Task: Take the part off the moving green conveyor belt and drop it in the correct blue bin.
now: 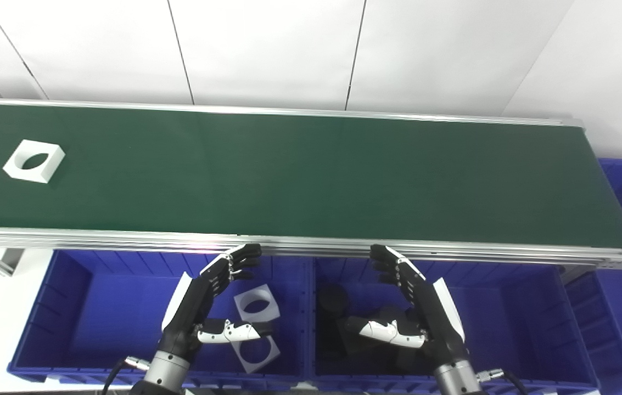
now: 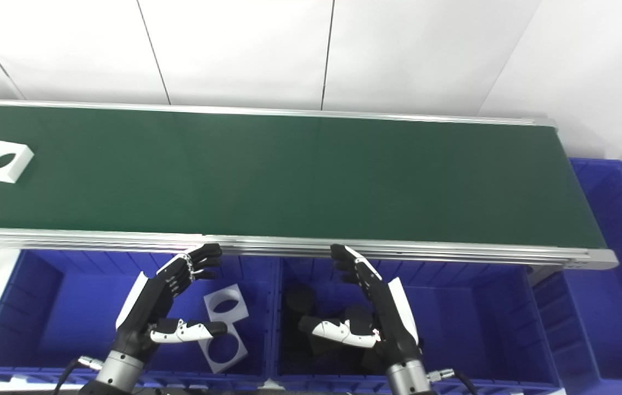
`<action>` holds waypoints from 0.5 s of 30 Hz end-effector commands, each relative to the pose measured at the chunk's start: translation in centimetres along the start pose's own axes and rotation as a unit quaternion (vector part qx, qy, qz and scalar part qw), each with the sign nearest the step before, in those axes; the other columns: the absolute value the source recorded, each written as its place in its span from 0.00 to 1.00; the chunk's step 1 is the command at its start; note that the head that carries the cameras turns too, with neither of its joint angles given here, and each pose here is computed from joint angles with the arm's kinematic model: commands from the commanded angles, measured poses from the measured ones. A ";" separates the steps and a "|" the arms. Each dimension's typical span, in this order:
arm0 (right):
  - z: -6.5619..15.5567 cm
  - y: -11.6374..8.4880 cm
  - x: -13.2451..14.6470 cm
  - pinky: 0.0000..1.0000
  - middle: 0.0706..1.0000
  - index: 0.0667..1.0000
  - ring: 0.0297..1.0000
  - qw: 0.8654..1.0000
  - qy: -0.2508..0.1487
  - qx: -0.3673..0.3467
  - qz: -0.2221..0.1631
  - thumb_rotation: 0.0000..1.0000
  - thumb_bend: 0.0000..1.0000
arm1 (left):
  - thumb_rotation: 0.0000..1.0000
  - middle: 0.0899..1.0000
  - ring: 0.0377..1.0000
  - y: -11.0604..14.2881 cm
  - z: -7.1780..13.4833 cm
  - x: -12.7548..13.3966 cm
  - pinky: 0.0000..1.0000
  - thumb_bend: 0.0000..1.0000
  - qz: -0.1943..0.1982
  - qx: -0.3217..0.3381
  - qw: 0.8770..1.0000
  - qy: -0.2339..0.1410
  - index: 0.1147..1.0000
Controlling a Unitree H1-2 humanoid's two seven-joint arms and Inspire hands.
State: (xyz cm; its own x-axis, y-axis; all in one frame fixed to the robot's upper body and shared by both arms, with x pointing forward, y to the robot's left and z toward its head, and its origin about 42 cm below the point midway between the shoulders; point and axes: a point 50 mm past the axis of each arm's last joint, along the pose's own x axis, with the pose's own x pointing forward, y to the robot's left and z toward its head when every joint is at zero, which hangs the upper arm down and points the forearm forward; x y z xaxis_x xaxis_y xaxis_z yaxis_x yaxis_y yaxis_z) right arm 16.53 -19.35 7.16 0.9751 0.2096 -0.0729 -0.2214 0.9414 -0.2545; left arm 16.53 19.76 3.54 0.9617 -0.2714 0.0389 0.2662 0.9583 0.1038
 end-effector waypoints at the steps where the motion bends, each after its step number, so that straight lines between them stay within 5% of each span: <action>1: 1.0 -0.2 0.4 0.78 0.83 0.83 0.82 0.999 -0.043 -0.004 -0.001 0.29 0.82 | 0.25 0.80 0.78 0.3 0.9 0.5 0.71 0.85 0.001 0.005 0.999 -0.033 0.77; 15: 1.0 -0.1 0.4 0.78 0.84 0.84 0.83 0.999 -0.041 -0.012 0.001 0.30 0.82 | 0.25 0.79 0.77 0.4 0.7 0.7 0.71 0.86 0.001 0.003 1.000 -0.031 0.77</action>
State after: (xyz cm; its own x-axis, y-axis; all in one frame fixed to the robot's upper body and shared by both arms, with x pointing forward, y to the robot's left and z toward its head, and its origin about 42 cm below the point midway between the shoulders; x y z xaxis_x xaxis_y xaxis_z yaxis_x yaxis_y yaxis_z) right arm 16.56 -19.33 7.15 0.9740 0.2145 -0.0733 -0.2265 0.9340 -0.2761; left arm 16.58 19.77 3.43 0.9618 -0.2713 0.0358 0.2665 0.9584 0.1021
